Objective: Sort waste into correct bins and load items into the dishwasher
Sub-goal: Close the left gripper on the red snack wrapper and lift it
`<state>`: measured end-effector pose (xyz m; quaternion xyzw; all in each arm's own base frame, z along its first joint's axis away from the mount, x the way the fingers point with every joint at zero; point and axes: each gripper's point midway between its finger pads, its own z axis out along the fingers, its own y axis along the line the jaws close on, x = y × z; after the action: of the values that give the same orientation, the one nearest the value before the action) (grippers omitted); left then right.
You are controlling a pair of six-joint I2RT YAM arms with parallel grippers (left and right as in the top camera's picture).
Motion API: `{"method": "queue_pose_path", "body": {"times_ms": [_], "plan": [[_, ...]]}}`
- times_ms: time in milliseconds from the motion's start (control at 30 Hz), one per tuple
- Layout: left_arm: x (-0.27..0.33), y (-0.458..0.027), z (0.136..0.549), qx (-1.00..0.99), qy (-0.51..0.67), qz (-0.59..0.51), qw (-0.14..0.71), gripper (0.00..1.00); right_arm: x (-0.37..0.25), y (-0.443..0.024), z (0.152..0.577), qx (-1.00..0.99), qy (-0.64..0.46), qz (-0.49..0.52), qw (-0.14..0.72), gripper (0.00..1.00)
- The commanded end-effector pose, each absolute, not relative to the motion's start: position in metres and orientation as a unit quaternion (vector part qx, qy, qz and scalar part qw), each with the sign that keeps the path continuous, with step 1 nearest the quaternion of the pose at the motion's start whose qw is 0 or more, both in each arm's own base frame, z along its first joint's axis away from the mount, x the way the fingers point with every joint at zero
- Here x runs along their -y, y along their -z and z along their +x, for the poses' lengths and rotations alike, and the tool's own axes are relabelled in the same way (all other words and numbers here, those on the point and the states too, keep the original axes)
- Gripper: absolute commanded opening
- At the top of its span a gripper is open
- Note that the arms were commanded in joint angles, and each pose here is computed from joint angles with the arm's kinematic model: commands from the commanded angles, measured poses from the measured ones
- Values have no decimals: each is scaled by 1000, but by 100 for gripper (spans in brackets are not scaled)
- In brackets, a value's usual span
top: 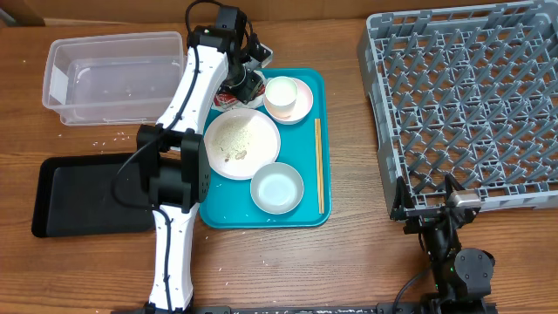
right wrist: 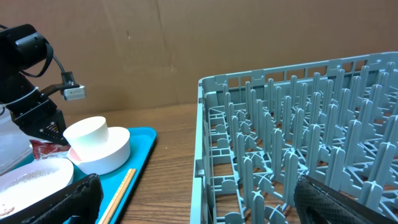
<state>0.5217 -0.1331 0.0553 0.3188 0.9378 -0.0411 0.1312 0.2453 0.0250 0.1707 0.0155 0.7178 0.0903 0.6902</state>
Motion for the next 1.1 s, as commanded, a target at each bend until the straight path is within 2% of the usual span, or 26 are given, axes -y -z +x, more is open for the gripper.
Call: {"method": "queue_pose_path", "body": {"times_ms": [0, 300, 467, 800, 900, 1067], "plan": [[133, -42, 521, -935, 38, 329, 122, 51, -24, -170, 245, -715, -88, 16, 693, 100], [132, -29, 516, -937, 39, 330, 112, 52, -24, -170, 245, -715, -88, 16, 693, 100], [132, -27, 516, -937, 39, 329, 111, 48, -24, -170, 245, -715, -88, 16, 693, 100], [132, -28, 517, -938, 38, 325, 113, 20, -24, -170, 245, -715, -88, 16, 693, 100], [132, -28, 517, -939, 38, 322, 113, 4, -24, -170, 245, -715, -88, 16, 693, 100], [132, -32, 518, -948, 42, 295, 116, 4, -24, -170, 245, -715, -88, 16, 693, 100]]}}
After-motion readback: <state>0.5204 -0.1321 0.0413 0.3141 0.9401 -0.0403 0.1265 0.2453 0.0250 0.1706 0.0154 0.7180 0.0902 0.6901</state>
